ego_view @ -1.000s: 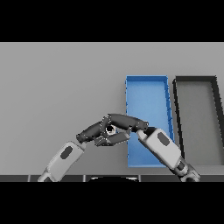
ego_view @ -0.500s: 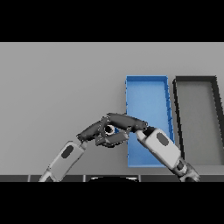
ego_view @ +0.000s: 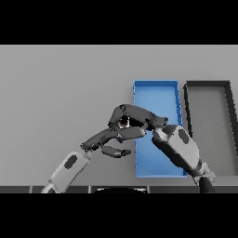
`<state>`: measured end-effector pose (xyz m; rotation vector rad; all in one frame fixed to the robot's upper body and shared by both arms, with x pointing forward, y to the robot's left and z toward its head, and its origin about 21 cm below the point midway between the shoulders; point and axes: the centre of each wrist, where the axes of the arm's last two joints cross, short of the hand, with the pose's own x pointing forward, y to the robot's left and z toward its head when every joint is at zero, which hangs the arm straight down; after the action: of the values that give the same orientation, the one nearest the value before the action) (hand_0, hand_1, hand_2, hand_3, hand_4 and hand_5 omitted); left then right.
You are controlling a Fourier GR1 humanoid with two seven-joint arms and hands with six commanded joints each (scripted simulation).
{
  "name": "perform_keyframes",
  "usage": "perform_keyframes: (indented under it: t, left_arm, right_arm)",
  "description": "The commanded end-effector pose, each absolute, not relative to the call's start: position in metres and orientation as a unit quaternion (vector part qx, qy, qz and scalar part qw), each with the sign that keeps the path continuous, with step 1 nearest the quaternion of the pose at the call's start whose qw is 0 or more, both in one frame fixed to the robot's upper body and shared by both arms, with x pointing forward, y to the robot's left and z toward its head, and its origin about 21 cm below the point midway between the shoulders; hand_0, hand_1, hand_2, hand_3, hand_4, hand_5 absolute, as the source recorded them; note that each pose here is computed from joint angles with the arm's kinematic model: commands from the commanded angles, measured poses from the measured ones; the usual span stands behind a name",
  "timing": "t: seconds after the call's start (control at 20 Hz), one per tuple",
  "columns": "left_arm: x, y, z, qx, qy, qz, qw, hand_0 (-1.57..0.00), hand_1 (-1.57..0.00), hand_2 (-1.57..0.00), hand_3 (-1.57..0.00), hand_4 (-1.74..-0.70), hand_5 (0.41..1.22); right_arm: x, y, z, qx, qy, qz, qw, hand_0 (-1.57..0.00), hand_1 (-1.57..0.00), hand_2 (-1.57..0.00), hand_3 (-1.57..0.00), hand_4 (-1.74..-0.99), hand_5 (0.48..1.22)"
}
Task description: Pick up the blue pipe and place it into the blue bin.
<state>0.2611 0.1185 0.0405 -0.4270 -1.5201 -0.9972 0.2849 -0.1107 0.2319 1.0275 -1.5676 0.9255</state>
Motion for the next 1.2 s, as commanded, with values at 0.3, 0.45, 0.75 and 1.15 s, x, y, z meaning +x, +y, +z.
perform_keyframes:
  t: [0.3,0.45,0.75,1.15]
  left_arm:
    - [0.255,0.121,0.041,-0.185,-0.661,-0.433,0.584,0.0,0.0,0.0,0.0,-0.91,0.499]
    - [0.253,0.125,0.043,-0.193,-0.659,-0.432,0.585,0.0,0.0,0.0,0.0,-0.91,0.491]
    - [0.257,0.126,0.04,-0.183,-0.654,-0.425,0.598,0.0,0.0,0.0,0.0,-0.9,0.489]
    - [0.259,0.124,0.039,-0.186,-0.654,-0.424,0.598,0.0,0.0,0.0,0.0,-0.89,0.466]
  right_arm:
    - [0.315,-0.137,0.329,0.403,-0.734,0.301,0.456,-1.57,-1.57,-1.57,-1.57,-1.727,1.113]
    - [0.343,-0.156,0.341,0.334,-0.763,0.252,0.493,-1.57,-1.57,-1.57,-1.57,-1.734,1.127]
    - [0.384,-0.21,0.287,0.228,-0.733,0.171,0.618,-1.57,-1.57,-1.57,-1.57,-1.739,1.12]
    - [0.372,-0.241,0.187,0.158,-0.611,0.105,0.769,-1.57,-1.57,-1.57,-1.57,-1.741,1.12]
